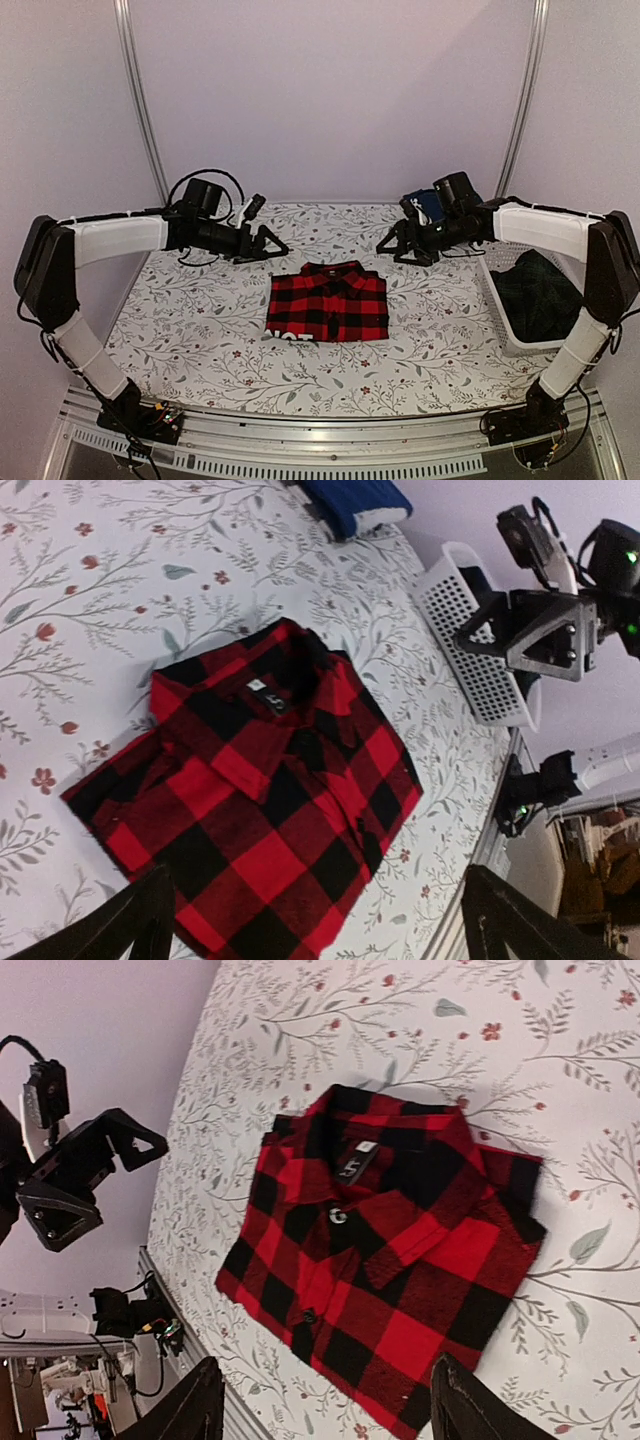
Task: Fold and stack the mixed laundry pile
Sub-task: Smooth out the square-folded shirt at the center of the board.
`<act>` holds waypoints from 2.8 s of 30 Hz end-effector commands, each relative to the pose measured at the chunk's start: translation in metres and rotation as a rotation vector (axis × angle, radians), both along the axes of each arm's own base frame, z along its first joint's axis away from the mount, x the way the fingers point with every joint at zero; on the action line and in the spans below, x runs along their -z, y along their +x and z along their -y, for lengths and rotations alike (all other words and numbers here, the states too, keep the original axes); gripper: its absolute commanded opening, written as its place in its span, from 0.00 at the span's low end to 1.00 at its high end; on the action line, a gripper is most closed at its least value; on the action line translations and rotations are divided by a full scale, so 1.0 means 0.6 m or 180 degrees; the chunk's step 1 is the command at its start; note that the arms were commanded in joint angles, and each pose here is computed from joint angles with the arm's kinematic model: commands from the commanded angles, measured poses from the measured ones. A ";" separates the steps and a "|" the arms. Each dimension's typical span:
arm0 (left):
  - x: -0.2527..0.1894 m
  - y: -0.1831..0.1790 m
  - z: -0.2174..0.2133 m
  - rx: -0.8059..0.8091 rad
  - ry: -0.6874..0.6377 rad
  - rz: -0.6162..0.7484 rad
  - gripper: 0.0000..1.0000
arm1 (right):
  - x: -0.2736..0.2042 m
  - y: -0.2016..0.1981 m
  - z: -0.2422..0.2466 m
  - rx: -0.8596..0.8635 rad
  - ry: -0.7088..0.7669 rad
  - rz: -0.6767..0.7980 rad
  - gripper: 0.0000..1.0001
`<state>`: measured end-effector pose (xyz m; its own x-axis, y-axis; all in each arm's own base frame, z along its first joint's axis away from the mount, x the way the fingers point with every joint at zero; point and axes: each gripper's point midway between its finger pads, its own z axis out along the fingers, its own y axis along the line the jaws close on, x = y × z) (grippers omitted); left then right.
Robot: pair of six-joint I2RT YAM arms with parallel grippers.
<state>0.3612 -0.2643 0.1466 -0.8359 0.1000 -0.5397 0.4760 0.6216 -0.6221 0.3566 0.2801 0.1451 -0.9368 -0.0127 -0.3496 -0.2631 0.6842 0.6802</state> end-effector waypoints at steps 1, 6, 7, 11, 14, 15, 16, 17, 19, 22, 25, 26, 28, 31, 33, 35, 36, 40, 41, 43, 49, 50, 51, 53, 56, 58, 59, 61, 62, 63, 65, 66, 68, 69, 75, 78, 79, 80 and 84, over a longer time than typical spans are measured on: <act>0.004 -0.098 0.080 0.0575 -0.0356 -0.0265 1.00 | -0.011 -0.090 -0.083 -0.0545 0.0474 -0.0239 0.69; 0.093 -0.147 0.085 0.0567 -0.0380 -0.0654 1.00 | 0.056 -0.145 -0.146 -0.0895 0.0594 -0.0566 0.65; 0.109 -0.156 0.083 0.0567 -0.0369 -0.0701 1.00 | 0.070 -0.156 -0.154 -0.0930 0.0629 -0.0650 0.64; 0.186 -0.200 0.061 0.0546 -0.0156 -0.0967 1.00 | 0.155 -0.197 -0.158 -0.0975 0.0596 -0.1091 0.61; 0.253 -0.219 0.021 0.0337 0.0241 -0.1110 1.00 | 0.209 -0.227 -0.139 -0.0934 0.0512 -0.1368 0.60; 0.273 -0.222 0.007 0.0261 0.0399 -0.1147 1.00 | 0.219 -0.237 -0.134 -0.0940 0.0487 -0.1436 0.59; 0.283 -0.222 -0.001 0.0219 0.0490 -0.1163 1.00 | 0.225 -0.245 -0.132 -0.0963 0.0483 -0.1483 0.58; 0.284 -0.219 -0.002 0.0200 0.0514 -0.1147 1.00 | 0.221 -0.251 -0.133 -0.1006 0.0509 -0.1499 0.57; 0.267 -0.207 0.003 0.0215 0.0479 -0.1052 1.00 | 0.186 -0.247 -0.140 -0.1103 0.0617 -0.1359 0.56; 0.184 -0.172 0.016 0.0178 0.0190 -0.0645 1.00 | 0.103 -0.215 -0.144 -0.1176 0.0783 -0.0897 0.56; 0.115 -0.130 0.008 -0.0037 0.0068 -0.0346 1.00 | 0.035 -0.163 -0.116 -0.0972 0.0894 -0.0578 0.56; 0.102 -0.117 0.004 -0.0104 0.0024 -0.0321 1.00 | 0.022 -0.148 -0.105 -0.0891 0.0901 -0.0496 0.56; 0.105 -0.105 -0.008 -0.0210 0.0011 -0.0470 0.95 | 0.018 -0.117 -0.079 -0.0674 0.0824 -0.0396 0.56; 0.116 -0.086 -0.013 -0.0281 -0.0080 -0.0679 0.77 | 0.042 -0.096 -0.051 -0.0479 0.0656 -0.0456 0.53; 0.128 -0.077 -0.013 -0.0306 -0.0038 -0.0743 0.71 | 0.065 -0.089 -0.036 -0.0371 0.0513 -0.0497 0.53; 0.133 -0.070 -0.012 -0.0312 -0.0008 -0.0757 0.69 | 0.081 -0.082 -0.017 -0.0219 0.0434 -0.0540 0.53; 0.138 -0.068 -0.012 -0.0320 0.0016 -0.0784 0.68 | 0.088 -0.078 -0.008 -0.0149 0.0421 -0.0565 0.53; 0.154 -0.060 -0.006 -0.0319 0.0008 -0.0882 0.64 | 0.106 -0.070 0.014 0.0046 0.0475 -0.0696 0.53; 0.159 -0.059 -0.005 -0.0326 0.0010 -0.0910 0.64 | 0.112 -0.070 0.014 0.0061 0.0473 -0.0738 0.54; 0.168 -0.056 -0.003 -0.0329 0.0011 -0.0955 0.64 | 0.128 -0.073 0.014 0.0061 0.0463 -0.0844 0.55; 0.187 -0.051 0.014 -0.0254 -0.0011 -0.1060 0.64 | 0.175 -0.075 0.015 0.0124 0.0378 -0.1053 0.57; 0.189 -0.051 0.017 -0.0236 -0.0022 -0.1070 0.63 | 0.182 -0.074 0.014 0.0124 0.0377 -0.1077 0.57; 0.190 -0.050 0.020 -0.0224 -0.0024 -0.1072 0.63 | 0.186 -0.074 0.012 0.0118 0.0385 -0.1091 0.57; 0.188 -0.051 0.029 -0.0169 -0.0050 -0.1068 0.61 | 0.195 -0.074 0.008 0.0104 0.0426 -0.1137 0.57; 0.184 -0.054 0.041 -0.0089 -0.0085 -0.1068 0.58 | 0.202 -0.077 -0.004 0.0056 0.0503 -0.1206 0.56; 0.187 -0.055 0.044 -0.0076 -0.0074 -0.1080 0.58 | 0.202 -0.075 -0.014 0.0019 0.0545 -0.1196 0.56; 0.191 -0.055 0.044 -0.0085 -0.0068 -0.1104 0.58 | 0.206 -0.076 -0.018 0.0006 0.0546 -0.1210 0.56; 0.198 -0.056 0.044 -0.0088 -0.0067 -0.1145 0.56 | 0.210 -0.076 -0.025 -0.0010 0.0557 -0.1232 0.56; 0.197 -0.056 0.046 -0.0070 -0.0088 -0.1151 0.51 | 0.211 -0.076 -0.026 -0.0014 0.0565 -0.1234 0.56; 0.192 -0.056 0.047 -0.0056 -0.0109 -0.1138 0.45 | 0.209 -0.076 -0.029 -0.0024 0.0585 -0.1239 0.56; 0.171 -0.049 0.051 -0.0020 -0.0215 -0.1000 0.31 | 0.204 -0.074 -0.031 -0.0039 0.0616 -0.1233 0.56; 0.165 -0.047 0.050 -0.0009 -0.0254 -0.0974 0.25 | 0.195 -0.073 -0.032 -0.0059 0.0637 -0.1189 0.56; 0.164 -0.044 0.041 -0.0016 -0.0329 -0.1012 0.11 | 0.181 -0.072 -0.028 -0.0061 0.0652 -0.1113 0.57; 0.170 -0.043 0.035 -0.0035 -0.0338 -0.1049 0.04 | 0.170 -0.069 -0.024 -0.0055 0.0672 -0.1060 0.57; 0.251 -0.053 0.004 -0.0100 -0.0419 -0.1508 0.00 | 0.143 -0.061 0.009 0.0149 0.0642 -0.0867 0.57; 0.274 -0.054 -0.001 -0.0128 -0.0421 -0.1607 0.00 | 0.171 -0.069 0.032 0.0350 0.0348 -0.0971 0.52; 0.280 -0.056 -0.002 -0.0131 -0.0406 -0.1633 0.00 | 0.183 -0.073 0.041 0.0418 0.0249 -0.1022 0.49; 0.285 -0.057 -0.003 -0.0131 -0.0397 -0.1645 0.00 | 0.198 -0.077 0.052 0.0523 0.0115 -0.1069 0.46; 0.301 -0.064 -0.006 -0.0105 -0.0344 -0.1719 0.00 | 0.227 -0.094 0.068 0.0662 -0.0109 -0.1183 0.30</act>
